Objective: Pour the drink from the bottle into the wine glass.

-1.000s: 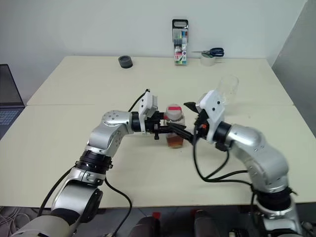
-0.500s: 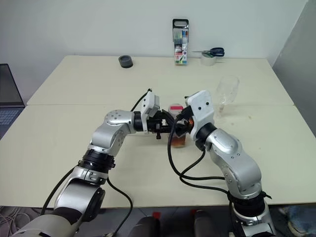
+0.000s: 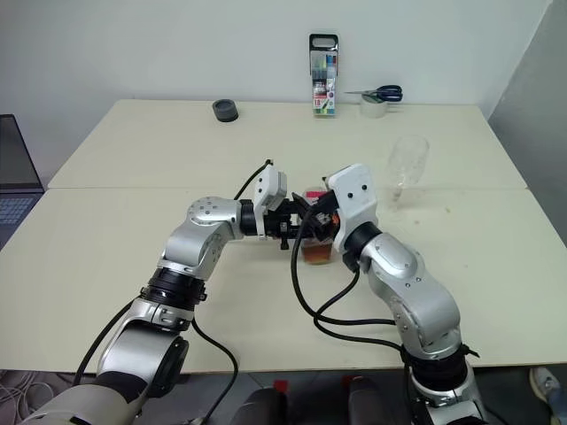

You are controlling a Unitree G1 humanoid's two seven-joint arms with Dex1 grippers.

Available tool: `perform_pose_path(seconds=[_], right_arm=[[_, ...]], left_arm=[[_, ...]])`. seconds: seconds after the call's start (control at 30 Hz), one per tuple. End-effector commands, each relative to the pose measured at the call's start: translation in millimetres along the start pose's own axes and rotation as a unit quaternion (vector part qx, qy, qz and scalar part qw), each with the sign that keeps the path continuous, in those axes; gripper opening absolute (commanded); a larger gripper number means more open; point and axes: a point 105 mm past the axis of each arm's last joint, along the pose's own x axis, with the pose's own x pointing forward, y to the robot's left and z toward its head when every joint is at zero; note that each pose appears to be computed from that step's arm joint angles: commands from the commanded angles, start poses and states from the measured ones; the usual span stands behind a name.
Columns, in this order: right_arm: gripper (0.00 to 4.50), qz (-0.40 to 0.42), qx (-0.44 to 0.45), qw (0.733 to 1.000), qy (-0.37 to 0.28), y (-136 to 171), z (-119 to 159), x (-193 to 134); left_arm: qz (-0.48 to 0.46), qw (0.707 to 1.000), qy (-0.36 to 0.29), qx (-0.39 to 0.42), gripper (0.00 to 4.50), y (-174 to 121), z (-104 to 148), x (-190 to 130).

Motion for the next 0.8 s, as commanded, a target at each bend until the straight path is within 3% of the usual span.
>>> perform_pose_path(seconds=[0.03, 0.23, 0.3, 0.37, 0.43, 0.57, 0.67, 0.8], right_arm=[[1.91, -0.014, -0.016, 0.999, -0.042, -2, 21, -5], [1.93, 0.022, -0.016, 0.999, -0.043, 7, 20, -4], [1.93, 0.084, -0.028, 0.995, -0.039, 13, 16, -4], [1.93, 0.211, -0.023, 0.977, -0.033, 20, 14, -10], [1.93, 0.293, -0.051, 0.955, 0.001, 7, 5, -10], [1.93, 0.364, -0.054, 0.928, 0.065, -13, -1, -2], [1.93, 0.368, -0.048, 0.927, 0.059, -16, 5, 4], [3.29, 0.348, -0.043, 0.936, 0.032, -20, 16, 5]], left_arm=[[-0.003, 1.0, -0.011, 0.022, 1.74, 0, 10, 0], [-0.01, 1.0, -0.007, 0.019, 1.74, -2, 8, 0], [-0.018, 1.0, -0.006, 0.017, 1.74, -3, 9, 0], [-0.033, 0.999, -0.002, 0.017, 1.74, -5, 10, -3], [-0.046, 0.999, 0.002, 0.023, 1.73, -7, 11, -5], [-0.053, 0.998, 0.005, 0.038, 1.73, -5, 15, -6], [-0.05, 0.998, 0.002, 0.044, 1.73, -3, 18, -5], [-0.045, 0.998, 0.0, 0.047, 1.72, -1, 19, -5]])
